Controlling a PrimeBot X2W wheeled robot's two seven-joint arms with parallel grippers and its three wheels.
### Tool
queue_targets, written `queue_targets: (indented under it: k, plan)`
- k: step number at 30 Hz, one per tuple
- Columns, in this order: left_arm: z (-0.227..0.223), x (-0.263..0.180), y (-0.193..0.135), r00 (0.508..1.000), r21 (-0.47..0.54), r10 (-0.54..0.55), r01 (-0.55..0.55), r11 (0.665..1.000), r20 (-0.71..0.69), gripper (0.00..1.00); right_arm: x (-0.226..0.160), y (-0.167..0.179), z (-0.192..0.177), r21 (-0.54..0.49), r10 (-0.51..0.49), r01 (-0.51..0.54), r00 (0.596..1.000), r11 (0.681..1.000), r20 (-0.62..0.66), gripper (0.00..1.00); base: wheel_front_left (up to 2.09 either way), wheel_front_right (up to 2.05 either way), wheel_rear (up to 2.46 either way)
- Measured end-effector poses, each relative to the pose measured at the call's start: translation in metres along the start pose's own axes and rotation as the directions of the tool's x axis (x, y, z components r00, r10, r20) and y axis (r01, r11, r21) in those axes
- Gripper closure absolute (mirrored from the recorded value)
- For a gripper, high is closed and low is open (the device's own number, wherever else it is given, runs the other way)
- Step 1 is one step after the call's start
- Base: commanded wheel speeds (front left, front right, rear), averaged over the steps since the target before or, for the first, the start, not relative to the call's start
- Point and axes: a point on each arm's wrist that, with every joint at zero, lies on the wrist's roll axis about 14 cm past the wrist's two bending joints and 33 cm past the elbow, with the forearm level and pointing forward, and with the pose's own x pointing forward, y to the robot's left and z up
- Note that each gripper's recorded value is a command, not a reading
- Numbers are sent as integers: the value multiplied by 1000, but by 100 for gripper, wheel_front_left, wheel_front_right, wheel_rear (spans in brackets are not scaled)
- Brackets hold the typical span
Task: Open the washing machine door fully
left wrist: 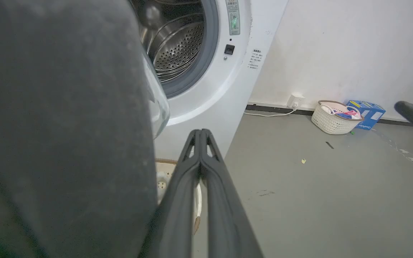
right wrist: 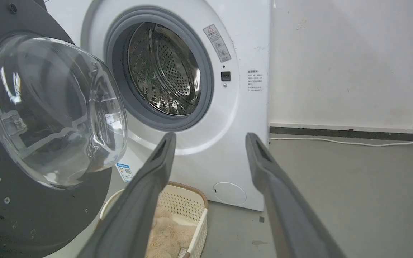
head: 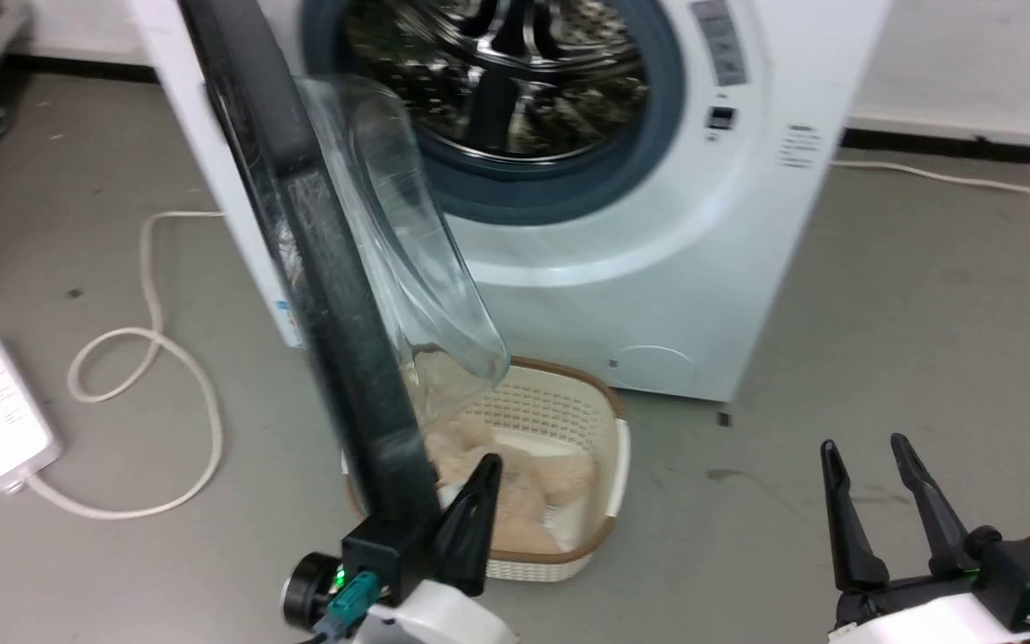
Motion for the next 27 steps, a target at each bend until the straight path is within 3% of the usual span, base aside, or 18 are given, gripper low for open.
queue_targets:
  k: [6,11,15,16,17,27]
  plan:
    - [4,-21,33,994,-2,111,-111,994,14,100,13,21,-3,11,69,-69,998,998,-4,0,0,0,0]
    - [17,-45,78,963,2,264,-265,964,59,100,25,53,-10,30,163,-163,986,986,-20,0,0,0,0]
    - [30,-73,125,909,14,405,-408,913,94,100,35,83,-20,46,253,-251,967,967,-44,0,0,0,0]
    - [30,-73,125,909,14,405,-408,913,94,100,35,83,-20,46,253,-251,967,967,-44,0,0,0,0]
    - [34,-84,146,883,27,459,-463,886,99,100,38,91,-25,51,278,-275,959,960,-60,0,0,0,0]
    - [71,-111,248,760,149,634,-650,745,141,100,59,96,-53,61,314,-308,940,949,-132,0,0,0,0]
